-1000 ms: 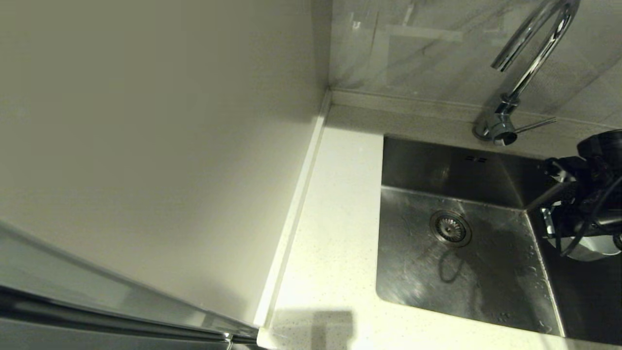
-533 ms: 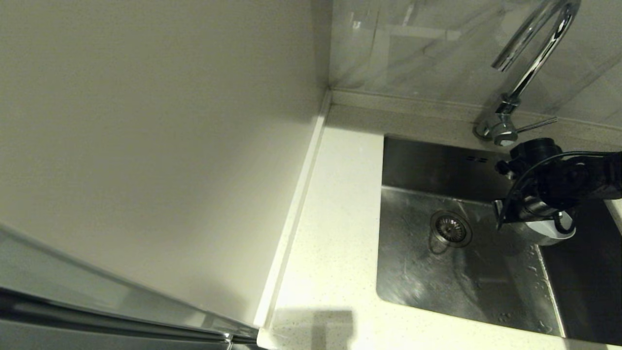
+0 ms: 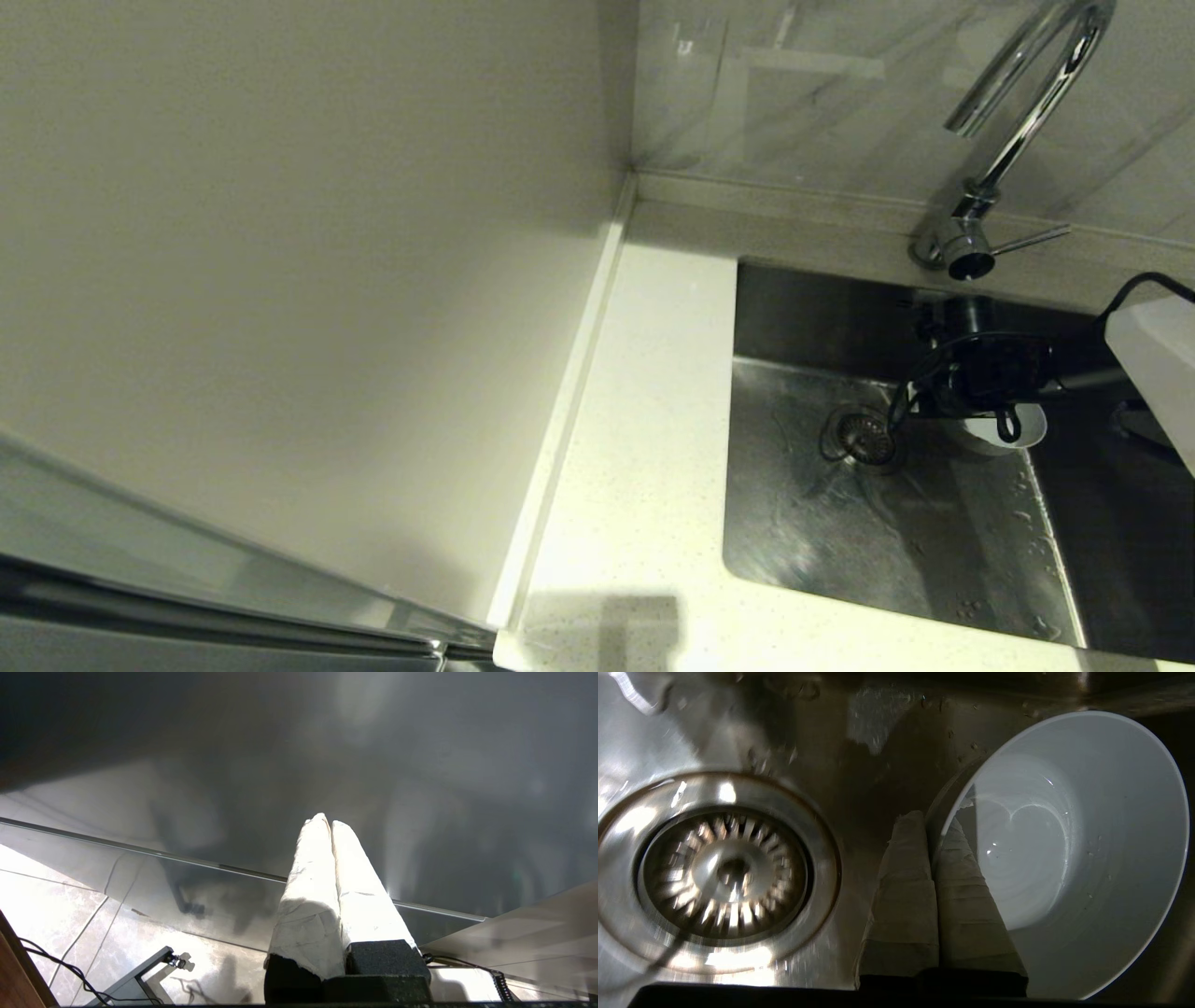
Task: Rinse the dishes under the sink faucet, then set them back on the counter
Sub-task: Put a bowl into the sink
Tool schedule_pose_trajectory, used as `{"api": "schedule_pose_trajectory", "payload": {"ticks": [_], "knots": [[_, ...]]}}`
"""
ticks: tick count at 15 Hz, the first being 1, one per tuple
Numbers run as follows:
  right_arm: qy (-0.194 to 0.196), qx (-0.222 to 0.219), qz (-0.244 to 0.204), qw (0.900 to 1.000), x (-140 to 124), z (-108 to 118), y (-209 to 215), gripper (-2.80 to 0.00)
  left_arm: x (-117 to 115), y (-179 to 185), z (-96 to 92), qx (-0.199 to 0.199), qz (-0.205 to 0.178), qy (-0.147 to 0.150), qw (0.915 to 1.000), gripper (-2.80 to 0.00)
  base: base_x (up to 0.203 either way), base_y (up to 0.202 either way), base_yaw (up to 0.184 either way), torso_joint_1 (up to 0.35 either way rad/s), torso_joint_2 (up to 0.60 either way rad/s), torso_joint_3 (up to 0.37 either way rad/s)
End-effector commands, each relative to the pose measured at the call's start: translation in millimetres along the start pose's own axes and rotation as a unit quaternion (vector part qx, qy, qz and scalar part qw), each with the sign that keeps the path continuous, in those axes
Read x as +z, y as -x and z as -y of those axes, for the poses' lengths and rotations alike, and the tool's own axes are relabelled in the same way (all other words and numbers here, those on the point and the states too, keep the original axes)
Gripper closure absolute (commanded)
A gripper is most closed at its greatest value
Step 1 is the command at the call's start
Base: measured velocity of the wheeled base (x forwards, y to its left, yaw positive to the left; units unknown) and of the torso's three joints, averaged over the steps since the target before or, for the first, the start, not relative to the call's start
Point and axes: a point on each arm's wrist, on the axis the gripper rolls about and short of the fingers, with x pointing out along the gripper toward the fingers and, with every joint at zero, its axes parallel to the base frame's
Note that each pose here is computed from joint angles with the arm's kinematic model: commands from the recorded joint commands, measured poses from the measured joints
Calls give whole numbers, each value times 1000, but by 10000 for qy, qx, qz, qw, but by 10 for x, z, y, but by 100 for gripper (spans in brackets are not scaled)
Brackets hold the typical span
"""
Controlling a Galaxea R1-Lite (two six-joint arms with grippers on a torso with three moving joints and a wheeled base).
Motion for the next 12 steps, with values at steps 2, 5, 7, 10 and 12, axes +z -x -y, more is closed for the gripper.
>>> {"api": "schedule_pose_trajectory", "payload": {"ticks": [2,5,7,10,12], "knots": [[11,-57,-165,9998,-127,-80,-297,0,0,2,0,2,17,3,10000,0,0,0,0,0,0,0],[12,-217,-191,9996,-160,-98,-406,0,-1,3,0,2,24,4,10000,0,0,0,0,0,0,0],[18,-225,-204,9995,-166,-98,-407,-136,0,2,0,-4,17,-3,10000,0,0,0,0,0,0,0],[-1,-223,-147,9996,-84,-47,-282,-280,0,2,0,0,17,4,10000,0,0,0,0,0,0,0],[-63,-217,-8,9997,17,-2,-158,-280,0,2,0,-5,17,4,10000,0,0,0,0,0,0,0]]}}
